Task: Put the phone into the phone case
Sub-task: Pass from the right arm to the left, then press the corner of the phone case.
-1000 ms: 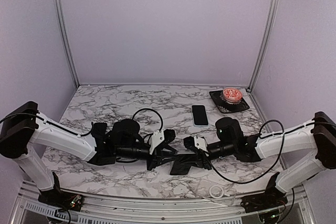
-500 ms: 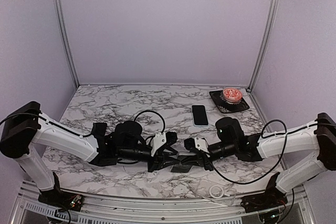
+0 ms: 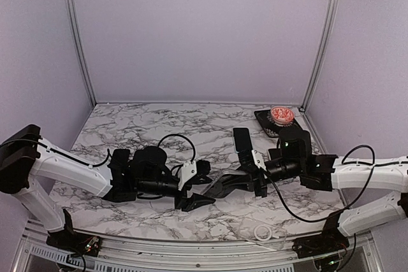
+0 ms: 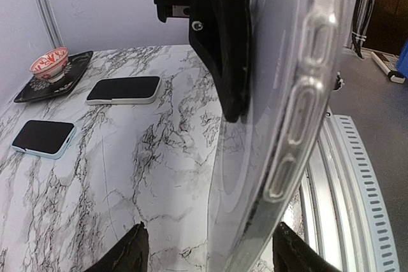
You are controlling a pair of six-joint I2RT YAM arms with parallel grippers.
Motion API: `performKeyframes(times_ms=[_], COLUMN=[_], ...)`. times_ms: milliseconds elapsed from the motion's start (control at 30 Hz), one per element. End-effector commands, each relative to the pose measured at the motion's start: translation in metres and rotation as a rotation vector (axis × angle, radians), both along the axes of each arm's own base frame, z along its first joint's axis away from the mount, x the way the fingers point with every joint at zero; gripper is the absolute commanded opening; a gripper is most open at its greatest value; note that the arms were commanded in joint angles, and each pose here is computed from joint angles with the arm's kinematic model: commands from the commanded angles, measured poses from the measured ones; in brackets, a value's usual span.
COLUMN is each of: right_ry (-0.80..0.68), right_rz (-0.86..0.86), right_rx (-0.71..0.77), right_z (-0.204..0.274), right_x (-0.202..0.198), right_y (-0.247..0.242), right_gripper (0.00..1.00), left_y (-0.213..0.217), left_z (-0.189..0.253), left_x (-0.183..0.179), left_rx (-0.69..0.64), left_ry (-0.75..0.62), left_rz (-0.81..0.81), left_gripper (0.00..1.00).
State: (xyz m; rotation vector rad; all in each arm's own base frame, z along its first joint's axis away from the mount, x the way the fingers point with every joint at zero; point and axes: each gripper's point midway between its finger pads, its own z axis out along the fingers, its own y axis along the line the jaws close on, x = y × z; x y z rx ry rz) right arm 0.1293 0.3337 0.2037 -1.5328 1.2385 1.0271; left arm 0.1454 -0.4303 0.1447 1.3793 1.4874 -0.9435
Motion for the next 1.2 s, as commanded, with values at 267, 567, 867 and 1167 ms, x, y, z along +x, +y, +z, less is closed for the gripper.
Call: performKeyframes(times_ms=[267,567,867,1167], right_ry=[0.004,-0.018,-0.007,0.048], right_rz=[0.080,-0.019,0.014,-0.133], right_rx=[0.113,0.069,0.085,0.095], right_z=[0.050,0.050,0.051,0.061], right_x=[-0.011,0.003,-0.002,0.017], right_y=[0.014,0.011,0.015,0.007], right_gripper=[0.00,0.51,0.06,0.66], left_y=[-0.023,-0.013,-0.013,-0.015], left_z=[0.041,0.038,0.042,0.072], left_x=[-0.014,-0.009,-0.012,-0.019], left_rx=[-0.095,-0.075,-0.085,-0.187], left_ry=[-0.001,-0.081,-0.063,0.030], left_rz=[-0.068,-0.003,-0.007,-0.021], left_gripper=[0.00,0.00,0.00,0.00])
